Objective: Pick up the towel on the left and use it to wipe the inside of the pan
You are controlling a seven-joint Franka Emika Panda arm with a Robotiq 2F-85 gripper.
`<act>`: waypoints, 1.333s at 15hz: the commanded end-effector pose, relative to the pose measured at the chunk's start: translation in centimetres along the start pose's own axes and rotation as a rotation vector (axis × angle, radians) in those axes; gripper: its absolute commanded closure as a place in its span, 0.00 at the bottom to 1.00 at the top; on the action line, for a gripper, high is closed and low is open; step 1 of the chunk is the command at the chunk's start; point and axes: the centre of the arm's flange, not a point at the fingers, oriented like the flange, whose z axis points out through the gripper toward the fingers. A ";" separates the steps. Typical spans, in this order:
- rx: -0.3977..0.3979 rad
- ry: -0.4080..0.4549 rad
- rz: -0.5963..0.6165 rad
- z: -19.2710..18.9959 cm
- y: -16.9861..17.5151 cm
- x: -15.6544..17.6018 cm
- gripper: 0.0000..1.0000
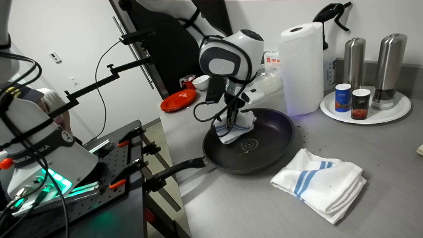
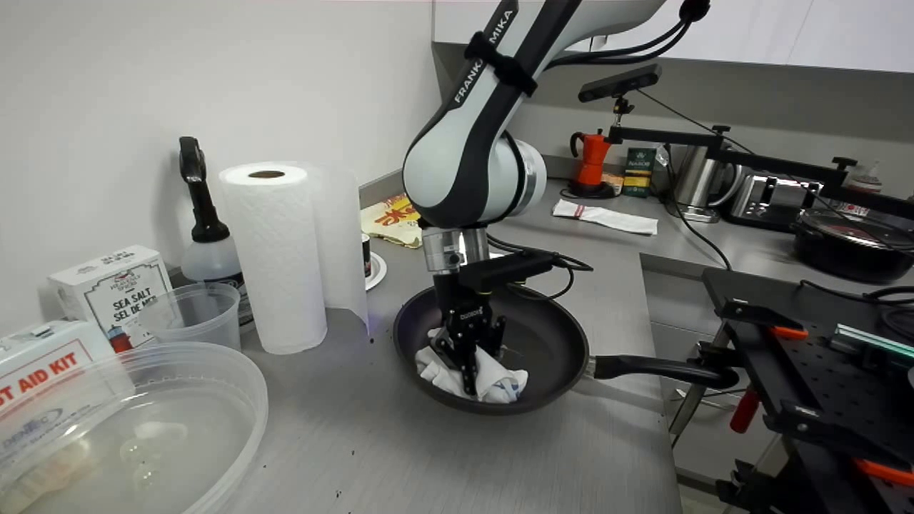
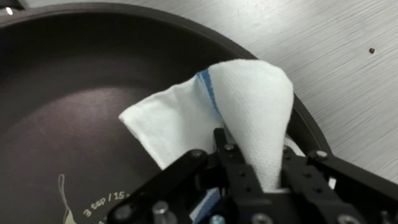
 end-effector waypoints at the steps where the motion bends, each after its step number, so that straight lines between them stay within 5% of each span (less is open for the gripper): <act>1: -0.019 0.070 0.009 0.8 0.3 0.0 0.96; 12: -0.117 0.214 -0.018 -0.4 2.5 2.0 0.96; 20: -0.241 0.307 0.017 -2.7 7.8 4.4 0.96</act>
